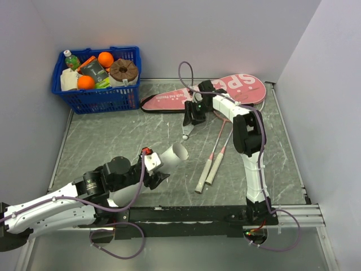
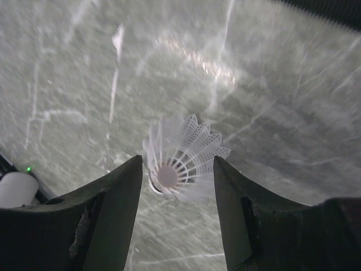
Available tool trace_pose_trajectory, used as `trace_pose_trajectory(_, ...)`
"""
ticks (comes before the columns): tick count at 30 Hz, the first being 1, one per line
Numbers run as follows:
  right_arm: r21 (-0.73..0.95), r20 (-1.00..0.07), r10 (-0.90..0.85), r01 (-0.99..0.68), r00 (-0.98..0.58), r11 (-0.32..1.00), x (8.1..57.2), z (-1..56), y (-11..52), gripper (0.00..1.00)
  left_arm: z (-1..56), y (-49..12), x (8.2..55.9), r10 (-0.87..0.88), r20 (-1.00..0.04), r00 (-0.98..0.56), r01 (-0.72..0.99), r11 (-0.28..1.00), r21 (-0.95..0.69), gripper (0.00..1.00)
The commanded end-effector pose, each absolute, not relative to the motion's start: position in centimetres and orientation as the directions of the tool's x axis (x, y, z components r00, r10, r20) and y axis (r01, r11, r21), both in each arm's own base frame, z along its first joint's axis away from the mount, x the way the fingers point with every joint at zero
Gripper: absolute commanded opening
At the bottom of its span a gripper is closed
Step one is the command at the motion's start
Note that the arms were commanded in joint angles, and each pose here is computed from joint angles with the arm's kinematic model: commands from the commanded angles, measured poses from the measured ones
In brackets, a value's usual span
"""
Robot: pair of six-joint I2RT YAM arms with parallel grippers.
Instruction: Pack up the badminton gear
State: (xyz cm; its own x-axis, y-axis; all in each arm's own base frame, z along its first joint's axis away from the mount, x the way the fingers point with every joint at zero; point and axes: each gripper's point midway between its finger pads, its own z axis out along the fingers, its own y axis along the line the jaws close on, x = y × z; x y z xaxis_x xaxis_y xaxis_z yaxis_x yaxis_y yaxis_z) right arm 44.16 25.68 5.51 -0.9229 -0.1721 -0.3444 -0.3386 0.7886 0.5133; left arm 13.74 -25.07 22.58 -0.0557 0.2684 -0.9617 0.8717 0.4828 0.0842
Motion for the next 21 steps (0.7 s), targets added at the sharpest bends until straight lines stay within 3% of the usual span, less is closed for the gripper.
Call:
trace_pose_trajectory(1, 0.547, -0.341, -0.203, -0.370, -0.918, 0.751, 42.4, 5.9, 25.7, 0.56, 25.5, -25.5, 14.2, 0.191, -0.981, -0.027, 0.859, 0.507, 0.075, 0.01)
trace_pose_trajectory(12, 0.568, -0.346, -0.192, -0.368, -0.918, 0.736, 40.0, 6.5, 25.3, 0.20, 25.2, -25.7, 14.2, 0.200, -0.979, -0.031, 0.861, 0.503, 0.075, 0.01)
trace_pose_trajectory(16, 0.568, -0.344, -0.176, -0.353, -0.922, 0.743, 38.8, 7.2, 24.8, 0.02, 25.2, -25.6, 14.4, 0.204, -0.979, -0.032, 0.858, 0.508, 0.078, 0.01)
trace_pose_trajectory(21, 0.560, -0.410, -0.145, -0.374, -0.900, 0.739, 37.8, 10.8, 24.6, 0.00, 25.2, -25.6, 14.3, 0.205, -0.978, -0.032, 0.858, 0.508, 0.078, 0.01)
